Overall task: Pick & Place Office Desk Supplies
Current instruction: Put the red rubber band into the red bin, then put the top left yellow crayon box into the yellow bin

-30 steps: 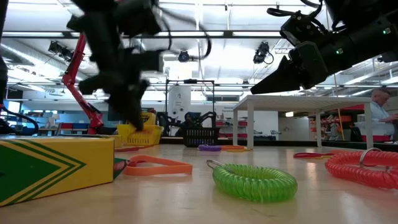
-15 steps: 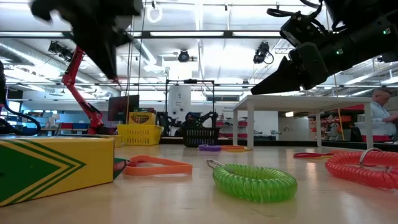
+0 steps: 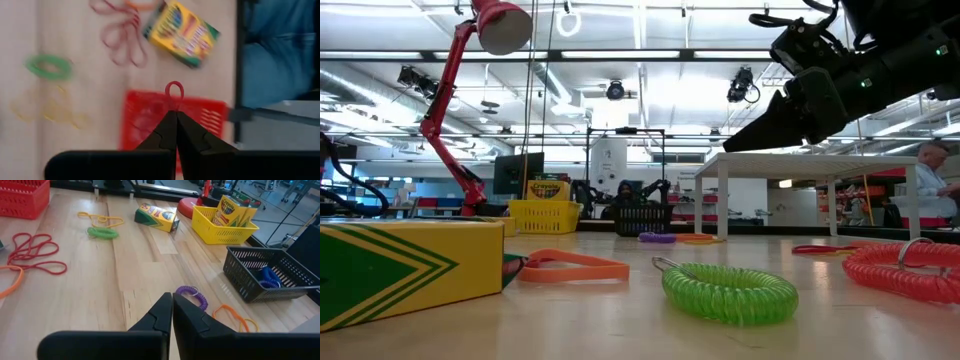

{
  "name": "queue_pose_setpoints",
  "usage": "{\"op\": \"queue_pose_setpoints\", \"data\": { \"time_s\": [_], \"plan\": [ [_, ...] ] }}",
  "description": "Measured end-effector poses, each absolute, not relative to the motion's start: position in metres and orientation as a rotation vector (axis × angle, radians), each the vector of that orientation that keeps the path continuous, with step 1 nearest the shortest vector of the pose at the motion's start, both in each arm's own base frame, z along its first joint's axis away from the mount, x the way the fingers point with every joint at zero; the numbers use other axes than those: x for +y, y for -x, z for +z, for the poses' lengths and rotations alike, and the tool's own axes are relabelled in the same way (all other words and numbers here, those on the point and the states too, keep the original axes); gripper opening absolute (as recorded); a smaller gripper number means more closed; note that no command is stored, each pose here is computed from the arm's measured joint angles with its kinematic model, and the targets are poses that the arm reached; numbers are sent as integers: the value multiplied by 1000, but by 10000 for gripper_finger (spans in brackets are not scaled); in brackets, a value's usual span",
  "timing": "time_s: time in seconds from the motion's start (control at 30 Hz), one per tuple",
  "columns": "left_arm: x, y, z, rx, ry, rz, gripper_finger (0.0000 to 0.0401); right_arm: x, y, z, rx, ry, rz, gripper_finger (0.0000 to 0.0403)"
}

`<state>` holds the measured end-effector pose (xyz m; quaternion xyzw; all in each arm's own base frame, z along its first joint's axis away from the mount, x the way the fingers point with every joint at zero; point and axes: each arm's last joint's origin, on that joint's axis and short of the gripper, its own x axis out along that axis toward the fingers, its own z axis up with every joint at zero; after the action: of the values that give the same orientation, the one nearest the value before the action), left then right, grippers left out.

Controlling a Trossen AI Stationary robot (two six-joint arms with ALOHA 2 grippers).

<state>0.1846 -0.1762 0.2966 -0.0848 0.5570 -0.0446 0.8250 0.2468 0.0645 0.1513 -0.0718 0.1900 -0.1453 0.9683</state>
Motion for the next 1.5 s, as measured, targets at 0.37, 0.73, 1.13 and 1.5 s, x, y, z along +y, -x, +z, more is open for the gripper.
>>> {"op": "queue_pose_setpoints", "data": {
  "time_s": [0.37,0.73,1.13,1.5],
  "plan": [
    [-204,-141,272,1141,220,39,3,64,-247,151,383,144,-294,24],
    [-198,-148,215,1257,356,-37,3,65,-247,152,381,142,-294,24],
    [-184,-157,197,1266,415,37,58,64,-247,152,381,142,-294,24],
    [-181,-163,198,1296,382,-46,136,65,-247,152,377,99,-268,24]
  ]
}}
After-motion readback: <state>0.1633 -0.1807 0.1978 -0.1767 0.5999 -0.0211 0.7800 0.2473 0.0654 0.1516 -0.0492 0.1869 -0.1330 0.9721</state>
